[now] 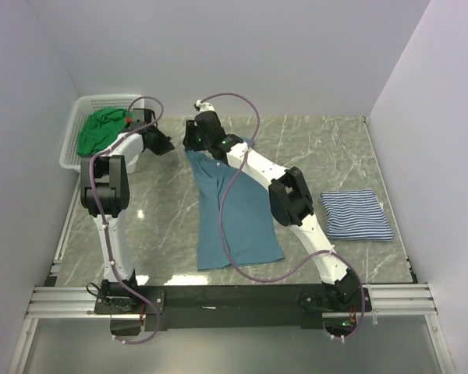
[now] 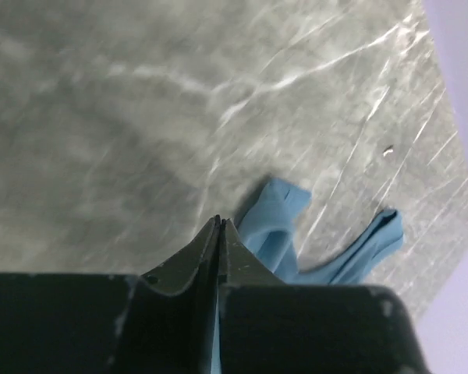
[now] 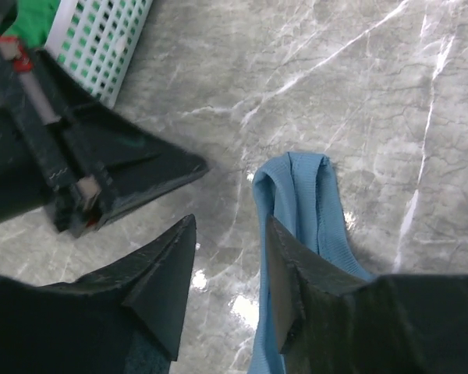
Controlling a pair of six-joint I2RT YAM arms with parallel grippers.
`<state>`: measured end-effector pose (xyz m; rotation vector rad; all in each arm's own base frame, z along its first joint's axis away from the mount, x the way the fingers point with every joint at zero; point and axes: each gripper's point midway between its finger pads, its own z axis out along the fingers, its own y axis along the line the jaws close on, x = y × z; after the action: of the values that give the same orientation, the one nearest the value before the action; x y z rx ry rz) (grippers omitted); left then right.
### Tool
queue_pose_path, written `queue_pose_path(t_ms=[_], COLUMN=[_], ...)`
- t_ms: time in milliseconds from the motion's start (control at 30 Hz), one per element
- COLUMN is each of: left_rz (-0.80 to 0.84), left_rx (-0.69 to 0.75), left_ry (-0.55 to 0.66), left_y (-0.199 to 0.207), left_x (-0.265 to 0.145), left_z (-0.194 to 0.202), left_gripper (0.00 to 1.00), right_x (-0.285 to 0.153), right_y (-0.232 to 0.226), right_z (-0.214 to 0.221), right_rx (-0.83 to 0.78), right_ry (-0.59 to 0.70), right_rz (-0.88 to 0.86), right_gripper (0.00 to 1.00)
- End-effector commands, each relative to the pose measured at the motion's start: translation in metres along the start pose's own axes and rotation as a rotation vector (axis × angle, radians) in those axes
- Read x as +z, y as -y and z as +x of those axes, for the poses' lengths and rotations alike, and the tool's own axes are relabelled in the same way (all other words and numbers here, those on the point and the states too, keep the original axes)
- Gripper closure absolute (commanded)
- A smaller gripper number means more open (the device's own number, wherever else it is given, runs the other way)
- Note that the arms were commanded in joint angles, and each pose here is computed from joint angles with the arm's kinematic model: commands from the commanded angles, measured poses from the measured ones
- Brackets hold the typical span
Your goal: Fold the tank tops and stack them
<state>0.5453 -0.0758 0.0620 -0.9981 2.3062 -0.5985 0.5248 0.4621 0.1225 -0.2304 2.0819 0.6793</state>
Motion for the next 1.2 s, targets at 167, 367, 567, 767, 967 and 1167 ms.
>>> queue_pose_path(t_ms=[167, 367, 567, 767, 967, 1167], left_rz=[0.093, 0.108, 0.080, -0.006, 0.054, -0.043], left_rx=[0.041, 0.063, 0.092, 0.157, 0.202, 0.233], left_ry=[-0.095, -0.116, -0.056, 0.022, 0.083, 0.090], left_y=[0.025, 0.034, 0.038, 0.028, 0.048, 0.035], left_x=[0.040, 0.047, 0.033, 0.014, -0.005, -0.009], left_z=[0.015, 0.028, 0.014, -0.010, -0.024, -0.029], left_gripper=[0.88, 0.85, 0.79, 0.79, 0.71, 0.71], right_x=[-0.029, -0.063, -0.079, -0.086, -0.093, -0.099], right_y=[0.007, 0.006, 0.004, 0.004, -0.001, 0.002], right_z=[-0.012, -0.026, -0.025, -0.026, -0.033, -0.036], right_rx=[0.142, 0.115, 0.100, 0.098, 0.091, 0.083], right_ry=[-0.002, -0.005, -0.017, -0.015, -0.005, 0.003], right_rz=[-0.050, -0.045, -0.055, -0.058, -0.072, -0.061], right_gripper=[0.61, 0.61, 0.61, 0.61, 0.61, 0.61])
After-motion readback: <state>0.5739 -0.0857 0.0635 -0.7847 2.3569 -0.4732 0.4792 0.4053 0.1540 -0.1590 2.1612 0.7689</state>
